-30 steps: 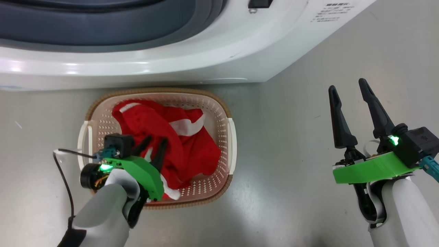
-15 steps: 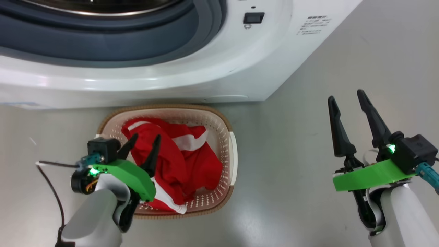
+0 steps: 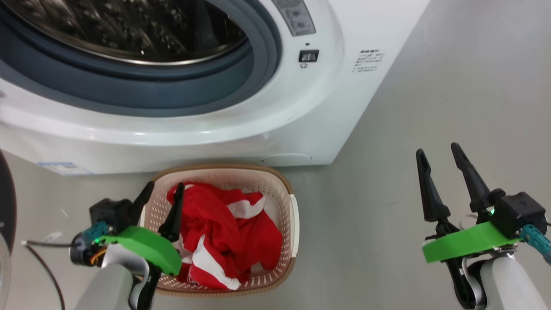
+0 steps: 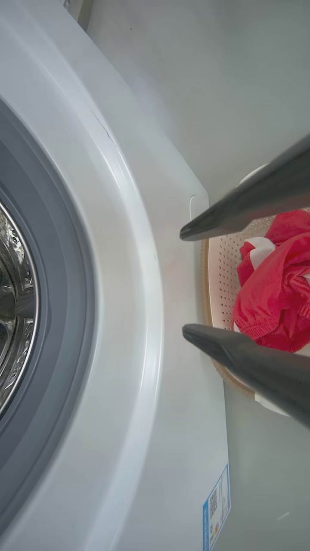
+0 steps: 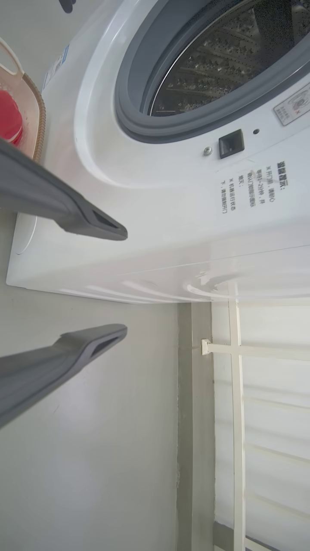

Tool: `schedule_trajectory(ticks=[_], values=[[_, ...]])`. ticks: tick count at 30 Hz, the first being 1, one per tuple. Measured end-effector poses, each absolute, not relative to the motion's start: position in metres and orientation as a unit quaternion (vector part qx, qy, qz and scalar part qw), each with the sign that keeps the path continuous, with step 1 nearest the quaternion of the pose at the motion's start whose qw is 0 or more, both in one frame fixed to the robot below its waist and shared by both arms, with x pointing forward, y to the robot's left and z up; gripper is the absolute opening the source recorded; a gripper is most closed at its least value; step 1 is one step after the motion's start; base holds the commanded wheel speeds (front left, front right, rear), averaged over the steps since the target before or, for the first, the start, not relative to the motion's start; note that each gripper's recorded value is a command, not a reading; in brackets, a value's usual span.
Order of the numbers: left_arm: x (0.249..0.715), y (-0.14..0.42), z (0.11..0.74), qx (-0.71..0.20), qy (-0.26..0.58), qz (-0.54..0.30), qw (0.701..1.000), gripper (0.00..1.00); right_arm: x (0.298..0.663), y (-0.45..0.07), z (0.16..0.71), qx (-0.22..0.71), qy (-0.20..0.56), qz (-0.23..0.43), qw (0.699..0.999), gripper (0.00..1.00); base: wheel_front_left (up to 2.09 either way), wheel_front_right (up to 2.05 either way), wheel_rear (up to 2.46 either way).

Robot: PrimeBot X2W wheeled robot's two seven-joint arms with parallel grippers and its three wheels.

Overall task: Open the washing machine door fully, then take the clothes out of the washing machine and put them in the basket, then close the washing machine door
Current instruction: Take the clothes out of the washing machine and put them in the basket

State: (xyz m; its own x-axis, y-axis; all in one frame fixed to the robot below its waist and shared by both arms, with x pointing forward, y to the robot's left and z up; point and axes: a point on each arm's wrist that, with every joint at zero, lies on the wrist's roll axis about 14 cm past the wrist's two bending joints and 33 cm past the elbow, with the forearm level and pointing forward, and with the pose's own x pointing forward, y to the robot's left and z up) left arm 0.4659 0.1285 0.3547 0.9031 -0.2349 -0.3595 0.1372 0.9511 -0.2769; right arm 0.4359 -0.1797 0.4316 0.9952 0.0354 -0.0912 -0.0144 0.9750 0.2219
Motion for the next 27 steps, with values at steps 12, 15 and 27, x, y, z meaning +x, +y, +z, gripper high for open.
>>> schedule_trajectory(ticks=[12,15,27], values=[[0.448,0.151,0.41,-0.106,0.114,-0.073,0.985,1.0,0.405,-0.184,0.449,0.112,0.036,0.006,0.993,1.0,0.0,0.0,0.0],[0.442,0.155,0.425,-0.103,0.092,-0.067,0.988,1.0,0.398,-0.185,0.453,0.113,0.032,0.004,0.993,1.0,0.0,0.0,0.0],[0.405,0.179,0.466,-0.087,0.026,-0.038,0.995,1.0,0.366,-0.193,0.461,0.114,0.024,-0.01,0.993,1.0,0.0,0.0,0.0]])
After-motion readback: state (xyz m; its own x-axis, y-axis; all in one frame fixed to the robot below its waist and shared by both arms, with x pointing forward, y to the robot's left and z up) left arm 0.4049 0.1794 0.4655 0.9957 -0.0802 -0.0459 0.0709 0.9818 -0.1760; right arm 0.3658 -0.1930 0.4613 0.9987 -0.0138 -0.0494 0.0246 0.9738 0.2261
